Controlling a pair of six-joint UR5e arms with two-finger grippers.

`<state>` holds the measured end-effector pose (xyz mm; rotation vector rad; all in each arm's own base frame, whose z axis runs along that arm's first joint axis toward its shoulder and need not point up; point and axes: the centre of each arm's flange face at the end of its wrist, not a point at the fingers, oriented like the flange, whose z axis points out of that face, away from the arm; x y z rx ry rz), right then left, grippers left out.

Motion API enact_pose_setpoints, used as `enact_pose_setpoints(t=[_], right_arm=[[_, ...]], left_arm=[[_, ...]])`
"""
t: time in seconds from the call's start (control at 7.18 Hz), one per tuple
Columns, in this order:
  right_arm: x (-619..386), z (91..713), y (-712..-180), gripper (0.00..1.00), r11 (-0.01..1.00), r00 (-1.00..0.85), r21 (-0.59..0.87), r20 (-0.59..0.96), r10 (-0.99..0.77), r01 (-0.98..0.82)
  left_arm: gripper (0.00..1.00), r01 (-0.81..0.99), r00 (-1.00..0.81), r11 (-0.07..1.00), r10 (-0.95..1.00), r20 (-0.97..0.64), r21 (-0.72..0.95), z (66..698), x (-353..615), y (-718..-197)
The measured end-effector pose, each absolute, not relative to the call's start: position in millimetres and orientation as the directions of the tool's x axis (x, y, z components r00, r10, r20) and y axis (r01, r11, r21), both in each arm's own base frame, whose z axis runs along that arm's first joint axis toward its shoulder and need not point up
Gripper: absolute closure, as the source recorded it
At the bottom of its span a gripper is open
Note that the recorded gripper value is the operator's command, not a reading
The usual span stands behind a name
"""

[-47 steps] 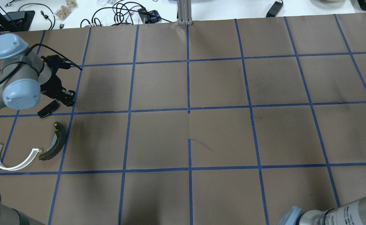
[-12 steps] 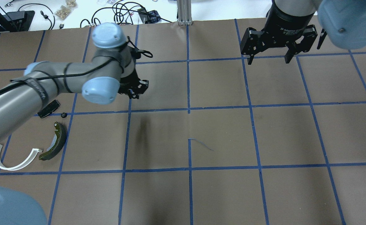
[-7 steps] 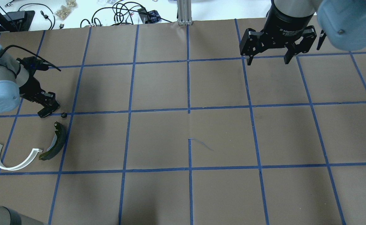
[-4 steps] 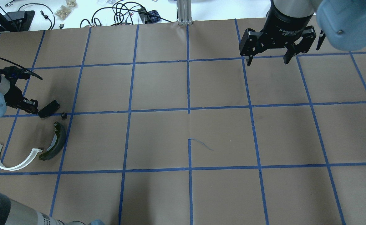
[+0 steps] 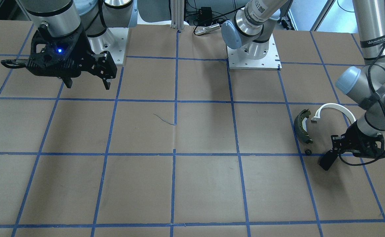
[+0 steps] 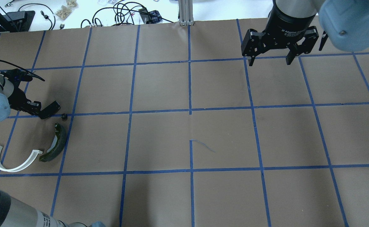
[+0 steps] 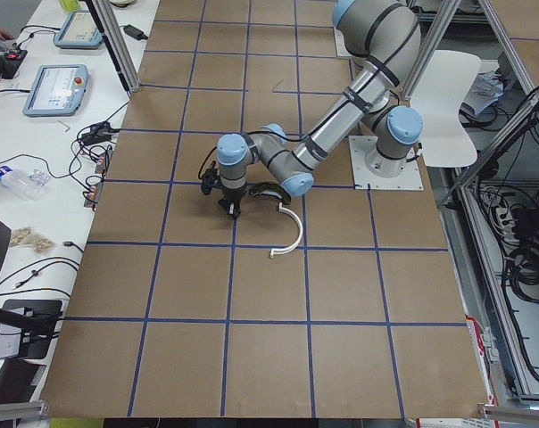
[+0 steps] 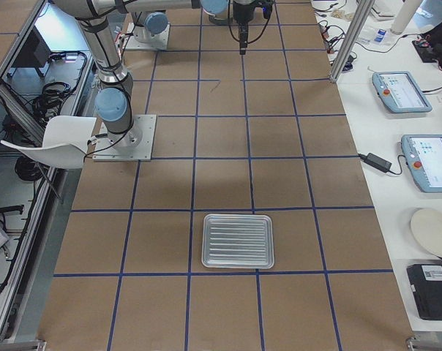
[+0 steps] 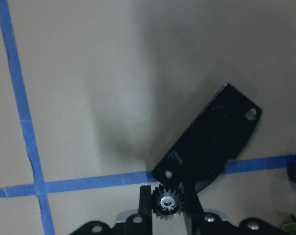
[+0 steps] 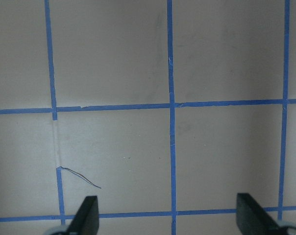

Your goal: Place bearing gear from tray to pile

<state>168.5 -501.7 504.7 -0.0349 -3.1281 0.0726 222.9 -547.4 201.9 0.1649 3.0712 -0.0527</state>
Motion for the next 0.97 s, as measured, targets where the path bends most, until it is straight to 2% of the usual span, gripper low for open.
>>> enact_pose_setpoints(t=[0.28,0.42,0.7,0.97], right_arm=[[169,505,-502,0.00,0.999,-1.000,-0.047,0.012,0.023,0.023],[168,505,-501,0.00,0.999,-1.000,-0.047,0.013,0.023,0.023],[168,505,-501,0.00,0.999,-1.000,-0.048,0.013,0.023,0.022],[168,506,-501,0.00,0.999,-1.000,-0.048,0.013,0.023,0.022]], left_arm=[[0.06,0.093,-0.994,0.995,0.091,-0.063,-0.031,200,217,-548],[0.00,0.092,-0.994,0.995,0.090,-0.065,-0.035,201,216,-549],[0.00,0.110,-0.993,0.991,0.105,-0.060,-0.081,225,188,-558],[0.00,0.113,-0.993,0.986,0.107,-0.054,-0.125,279,92,-577]])
